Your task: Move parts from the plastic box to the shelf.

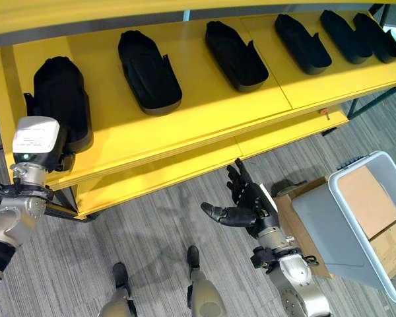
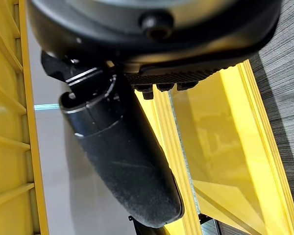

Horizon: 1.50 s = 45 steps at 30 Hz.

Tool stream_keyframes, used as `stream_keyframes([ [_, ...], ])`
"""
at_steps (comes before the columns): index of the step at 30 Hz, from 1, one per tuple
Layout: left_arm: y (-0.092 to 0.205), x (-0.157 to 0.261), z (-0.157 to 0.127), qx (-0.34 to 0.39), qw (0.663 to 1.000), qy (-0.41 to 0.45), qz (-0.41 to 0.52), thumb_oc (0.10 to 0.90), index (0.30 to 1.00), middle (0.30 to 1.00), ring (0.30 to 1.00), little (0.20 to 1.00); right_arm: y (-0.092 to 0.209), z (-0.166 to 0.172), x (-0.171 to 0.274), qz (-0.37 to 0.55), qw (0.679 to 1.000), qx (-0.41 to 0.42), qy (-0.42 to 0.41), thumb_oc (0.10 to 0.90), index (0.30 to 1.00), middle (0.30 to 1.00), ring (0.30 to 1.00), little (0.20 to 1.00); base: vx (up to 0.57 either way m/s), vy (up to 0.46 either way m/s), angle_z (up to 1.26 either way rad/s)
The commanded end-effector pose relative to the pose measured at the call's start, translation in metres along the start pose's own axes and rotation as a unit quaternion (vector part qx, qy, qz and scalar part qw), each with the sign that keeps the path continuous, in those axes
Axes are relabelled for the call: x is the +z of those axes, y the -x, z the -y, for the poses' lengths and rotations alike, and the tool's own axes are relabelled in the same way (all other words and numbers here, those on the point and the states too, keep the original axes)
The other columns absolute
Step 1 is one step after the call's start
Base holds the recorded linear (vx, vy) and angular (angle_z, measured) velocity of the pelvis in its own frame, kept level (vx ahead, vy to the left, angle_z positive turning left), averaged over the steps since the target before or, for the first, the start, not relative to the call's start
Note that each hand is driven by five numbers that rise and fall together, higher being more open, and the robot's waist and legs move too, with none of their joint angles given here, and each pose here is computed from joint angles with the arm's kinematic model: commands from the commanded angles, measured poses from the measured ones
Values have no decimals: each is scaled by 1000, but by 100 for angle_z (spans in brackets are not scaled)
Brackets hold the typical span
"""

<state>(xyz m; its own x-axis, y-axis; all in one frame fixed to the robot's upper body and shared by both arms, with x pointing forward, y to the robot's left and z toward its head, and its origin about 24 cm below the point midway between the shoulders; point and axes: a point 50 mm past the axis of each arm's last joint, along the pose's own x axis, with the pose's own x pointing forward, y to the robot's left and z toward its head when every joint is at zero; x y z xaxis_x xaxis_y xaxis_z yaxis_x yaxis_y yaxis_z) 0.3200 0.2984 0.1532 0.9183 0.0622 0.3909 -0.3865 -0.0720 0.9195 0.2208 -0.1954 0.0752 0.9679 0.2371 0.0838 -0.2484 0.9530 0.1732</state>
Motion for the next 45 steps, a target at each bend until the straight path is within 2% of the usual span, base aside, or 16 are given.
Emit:
stream_keyframes([
  [1, -30, -25, -40, 77, 994, 7, -75, 400, 300, 300, 300, 300, -9, -3, 48, 112, 992, 35, 39, 900, 1000, 1000, 1000, 1000, 0, 0, 0],
  [45, -24, -45, -39, 95, 978, 104, -157, 400, 300, 300, 300, 300, -7, -6, 49, 101, 992, 58, 51, 900, 1000, 1000, 1000, 1000, 0, 0, 0],
])
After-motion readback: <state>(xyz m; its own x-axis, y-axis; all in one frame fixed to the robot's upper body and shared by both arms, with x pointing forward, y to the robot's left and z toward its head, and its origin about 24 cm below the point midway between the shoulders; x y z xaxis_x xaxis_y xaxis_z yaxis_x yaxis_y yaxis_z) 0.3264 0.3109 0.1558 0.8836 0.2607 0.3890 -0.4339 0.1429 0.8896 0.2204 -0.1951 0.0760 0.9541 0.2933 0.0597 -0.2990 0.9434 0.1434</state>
